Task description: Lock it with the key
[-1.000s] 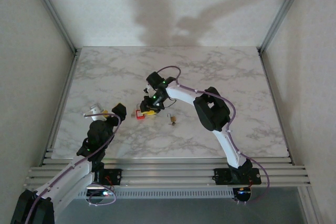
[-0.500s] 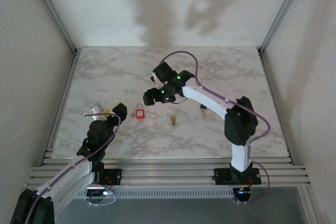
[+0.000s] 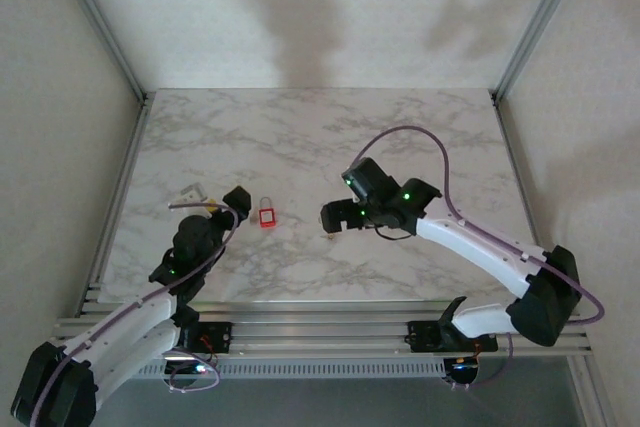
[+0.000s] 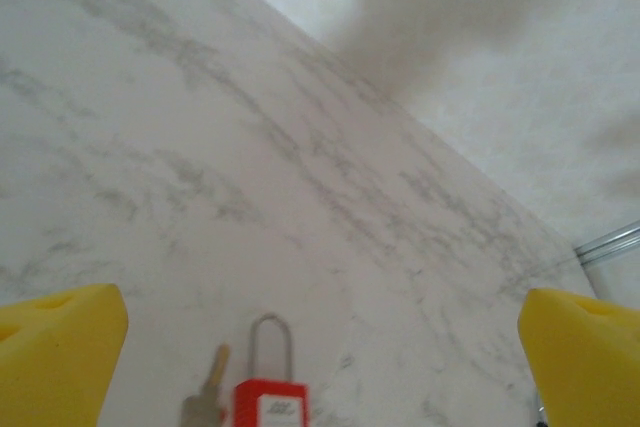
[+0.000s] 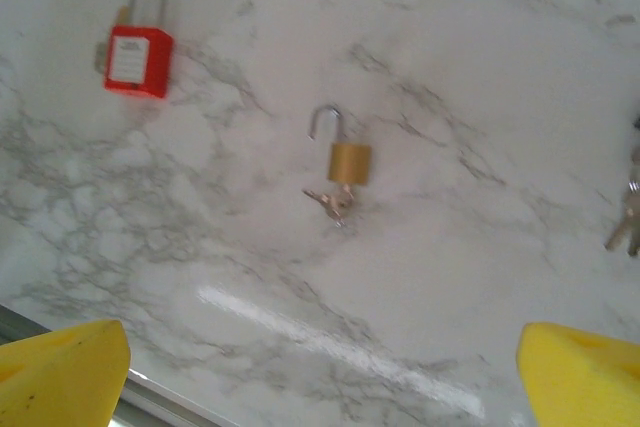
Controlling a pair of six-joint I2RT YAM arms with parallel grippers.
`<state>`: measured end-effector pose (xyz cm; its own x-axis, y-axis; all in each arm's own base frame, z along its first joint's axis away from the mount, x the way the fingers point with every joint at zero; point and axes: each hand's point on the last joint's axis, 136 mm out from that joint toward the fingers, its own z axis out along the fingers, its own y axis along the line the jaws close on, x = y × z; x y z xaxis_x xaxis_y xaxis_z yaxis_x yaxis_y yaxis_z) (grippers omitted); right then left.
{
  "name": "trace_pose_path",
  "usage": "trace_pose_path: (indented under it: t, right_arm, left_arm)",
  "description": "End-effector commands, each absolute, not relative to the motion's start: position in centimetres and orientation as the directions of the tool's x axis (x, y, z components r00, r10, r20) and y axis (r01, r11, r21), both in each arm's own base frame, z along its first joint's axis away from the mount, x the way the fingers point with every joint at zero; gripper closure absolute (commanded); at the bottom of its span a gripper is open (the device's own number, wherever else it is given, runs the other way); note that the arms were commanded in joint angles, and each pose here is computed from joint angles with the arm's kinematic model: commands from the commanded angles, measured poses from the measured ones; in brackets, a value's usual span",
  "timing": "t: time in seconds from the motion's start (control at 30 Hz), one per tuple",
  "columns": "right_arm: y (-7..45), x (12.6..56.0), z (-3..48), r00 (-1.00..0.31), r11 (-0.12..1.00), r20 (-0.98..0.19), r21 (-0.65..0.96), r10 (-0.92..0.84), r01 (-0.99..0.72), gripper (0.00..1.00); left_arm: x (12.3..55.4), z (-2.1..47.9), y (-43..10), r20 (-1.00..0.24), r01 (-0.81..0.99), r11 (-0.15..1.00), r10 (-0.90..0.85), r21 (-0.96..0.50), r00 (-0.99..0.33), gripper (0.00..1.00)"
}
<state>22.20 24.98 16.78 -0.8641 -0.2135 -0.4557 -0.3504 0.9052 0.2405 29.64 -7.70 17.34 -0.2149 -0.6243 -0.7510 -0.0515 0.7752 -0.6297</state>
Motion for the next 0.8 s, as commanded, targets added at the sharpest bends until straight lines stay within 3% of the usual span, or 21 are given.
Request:
trace_pose_path:
  t: [0.0,0.23,0.4,0.57,0.77]
  right_arm:
    - [24.7,22.3,15.0,-0.86,0.92,-0.472,0.216,-0.194,-0.326,0.01]
    - [26.9,23.2,11.1,-0.864,0.925,-0.447,0.171,-0.233,-0.338,0.02]
    - [29.6,24.5,9.8,-0.87,0.925,-0.417,0.147,-0.264,-0.351,0.12]
    - [28.7,25.9,9.1,-0.872,0.947,-0.401,0.03,-0.282,-0.32,0.12]
    - [29.2,26.3,7.6,-0.882,0.945,-0.356,-0.006,-0.308,-0.328,0.19]
  left_arm:
    - [30.4,19.3,-8.0,-0.787,-0.066,0.805,-0.592,-0.59,-0.173,0.0]
    - [31.2,18.7,-8.5,-0.806,-0.072,0.822,-0.568,-0.564,-0.169,0.0]
    - [31.0,17.9,-8.6,-0.802,-0.064,0.819,-0.572,-0.571,-0.173,0.01]
    - [30.2,17.6,-8.3,-0.792,-0.064,0.809,-0.586,-0.585,-0.173,0.0]
    - [29.5,17.9,-7.4,-0.789,-0.074,0.8,-0.599,-0.595,-0.136,0.0]
